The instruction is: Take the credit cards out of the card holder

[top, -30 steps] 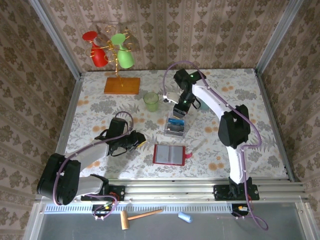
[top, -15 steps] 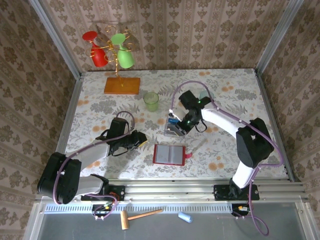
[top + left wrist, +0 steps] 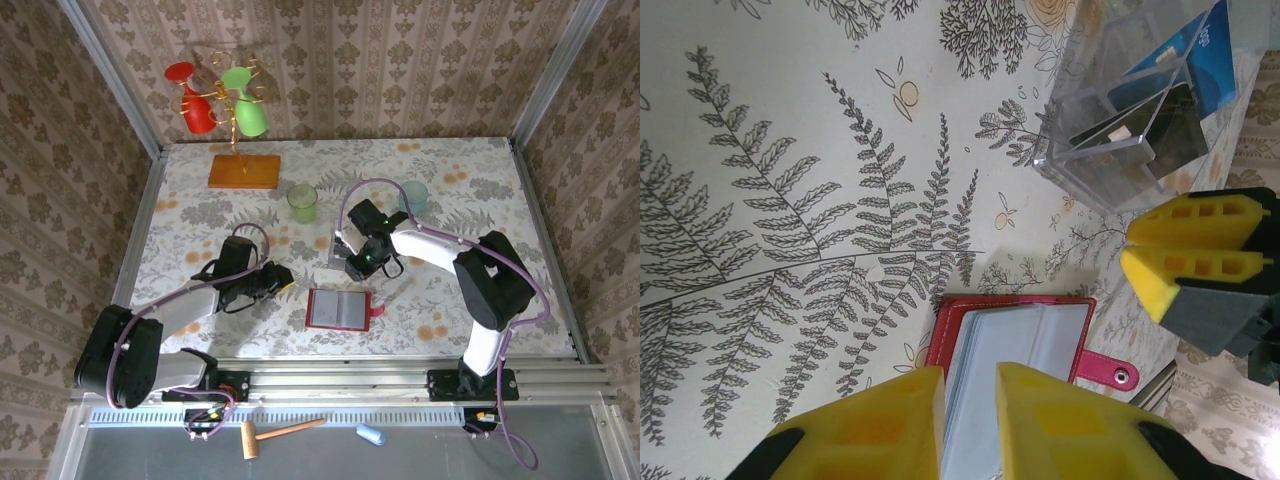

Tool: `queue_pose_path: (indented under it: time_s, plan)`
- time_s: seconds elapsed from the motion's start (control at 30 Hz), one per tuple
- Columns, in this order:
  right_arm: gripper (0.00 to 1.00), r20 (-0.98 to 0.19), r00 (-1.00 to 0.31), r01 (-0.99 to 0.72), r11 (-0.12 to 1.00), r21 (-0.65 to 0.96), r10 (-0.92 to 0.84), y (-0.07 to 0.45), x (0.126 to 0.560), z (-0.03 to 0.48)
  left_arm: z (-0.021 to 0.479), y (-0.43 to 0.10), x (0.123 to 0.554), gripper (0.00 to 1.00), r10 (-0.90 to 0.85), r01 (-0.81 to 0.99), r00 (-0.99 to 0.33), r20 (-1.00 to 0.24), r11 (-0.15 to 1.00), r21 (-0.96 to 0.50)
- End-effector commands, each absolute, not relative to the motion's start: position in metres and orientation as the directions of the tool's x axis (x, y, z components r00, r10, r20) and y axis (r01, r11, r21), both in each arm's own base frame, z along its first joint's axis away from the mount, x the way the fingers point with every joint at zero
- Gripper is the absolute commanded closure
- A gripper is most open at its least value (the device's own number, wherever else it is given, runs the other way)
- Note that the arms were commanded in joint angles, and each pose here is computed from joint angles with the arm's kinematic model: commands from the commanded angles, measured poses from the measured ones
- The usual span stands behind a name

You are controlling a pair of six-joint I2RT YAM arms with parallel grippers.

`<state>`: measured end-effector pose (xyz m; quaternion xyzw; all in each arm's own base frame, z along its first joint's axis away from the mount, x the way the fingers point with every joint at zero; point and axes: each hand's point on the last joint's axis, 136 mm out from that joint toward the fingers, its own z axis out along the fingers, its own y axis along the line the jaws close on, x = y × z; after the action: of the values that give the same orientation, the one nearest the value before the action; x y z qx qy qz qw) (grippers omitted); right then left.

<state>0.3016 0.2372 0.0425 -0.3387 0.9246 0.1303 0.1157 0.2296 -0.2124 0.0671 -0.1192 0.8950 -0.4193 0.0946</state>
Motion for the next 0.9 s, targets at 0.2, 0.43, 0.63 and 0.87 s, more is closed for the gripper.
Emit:
queue_pose_path:
  time_s: [0.2,0.43,0.63,0.87]
  plan:
    - [0.76,-0.274,-0.766,-0.619,0.783,0.067,-0.582,0.22,0.315,0.033,0.071,-0.212,0.226,0.79,-0.3,-0.135,-0.951,-0.071,0.613,-0.779]
    - [0.76,-0.291,-0.77,-0.606,0.794,0.051,-0.568,0.215,0.318,0.044,0.073,-0.213,0.227,0.79,-0.297,-0.133,-0.952,-0.07,0.612,-0.78]
    - [0.76,-0.339,-0.775,-0.607,0.776,0.168,-0.533,0.232,0.304,0.064,0.074,-0.222,0.221,0.78,-0.262,-0.107,-0.962,-0.074,0.617,-0.78]
    - [0.75,-0.365,-0.834,-0.52,0.809,0.273,-0.413,0.237,0.283,0.082,0.062,-0.229,0.214,0.78,-0.228,-0.105,-0.972,-0.055,0.633,-0.767]
